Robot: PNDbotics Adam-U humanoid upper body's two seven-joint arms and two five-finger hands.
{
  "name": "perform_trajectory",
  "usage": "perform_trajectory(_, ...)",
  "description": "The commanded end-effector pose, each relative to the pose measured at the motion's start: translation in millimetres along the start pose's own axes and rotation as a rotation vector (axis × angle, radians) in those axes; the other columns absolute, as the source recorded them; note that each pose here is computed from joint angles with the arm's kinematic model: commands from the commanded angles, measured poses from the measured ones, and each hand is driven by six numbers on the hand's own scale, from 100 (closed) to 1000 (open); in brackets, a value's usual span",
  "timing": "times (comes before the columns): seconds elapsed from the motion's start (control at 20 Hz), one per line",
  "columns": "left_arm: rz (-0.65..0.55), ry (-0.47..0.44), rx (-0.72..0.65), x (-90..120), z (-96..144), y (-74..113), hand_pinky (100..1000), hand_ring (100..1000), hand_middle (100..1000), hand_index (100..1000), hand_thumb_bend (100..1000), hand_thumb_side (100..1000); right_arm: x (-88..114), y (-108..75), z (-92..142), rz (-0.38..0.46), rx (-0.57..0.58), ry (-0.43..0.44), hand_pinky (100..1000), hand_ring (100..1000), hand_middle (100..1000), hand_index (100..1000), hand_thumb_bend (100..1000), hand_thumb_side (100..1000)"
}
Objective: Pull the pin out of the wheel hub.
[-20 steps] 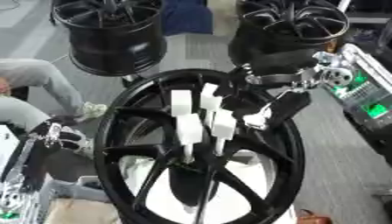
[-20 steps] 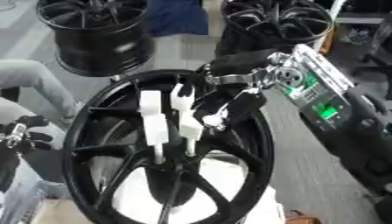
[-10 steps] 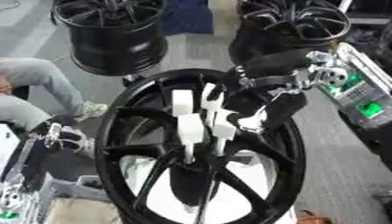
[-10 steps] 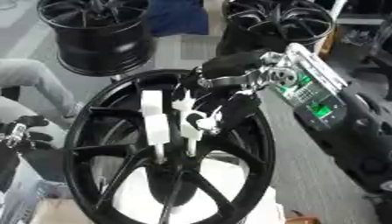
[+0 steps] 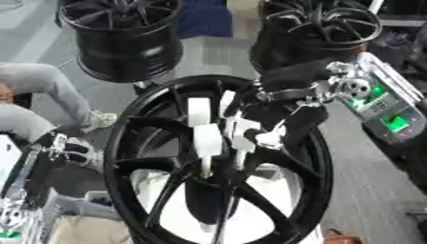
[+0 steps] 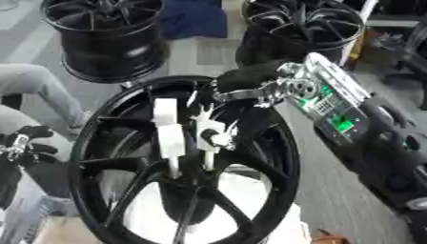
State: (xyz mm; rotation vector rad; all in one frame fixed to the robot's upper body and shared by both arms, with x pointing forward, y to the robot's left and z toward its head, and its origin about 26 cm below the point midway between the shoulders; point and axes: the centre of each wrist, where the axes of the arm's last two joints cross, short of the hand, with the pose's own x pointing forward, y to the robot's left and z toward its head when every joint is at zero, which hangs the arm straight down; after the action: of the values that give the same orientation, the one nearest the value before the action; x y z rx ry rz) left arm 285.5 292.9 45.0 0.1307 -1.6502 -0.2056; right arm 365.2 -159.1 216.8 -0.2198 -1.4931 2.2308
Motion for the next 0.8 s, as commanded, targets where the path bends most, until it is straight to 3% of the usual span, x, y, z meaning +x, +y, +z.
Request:
perform_trajectory(0.05, -0.011, -0.032, -0.008, 8, -4, -0.1, 560, 585, 690, 768, 100, 762, -2, -4.1, 1, 0.023, 0.003, 0.014, 773, 831, 810, 909, 100, 725)
perform_trajectory(0.8, -0.01, -0.032, -0.007, 8, -4, -0.6, 561, 585, 691, 769, 100, 763, -12, 11.1, -11, -0.016, 0.048, 0.04, 751, 807, 797, 897, 100, 729)
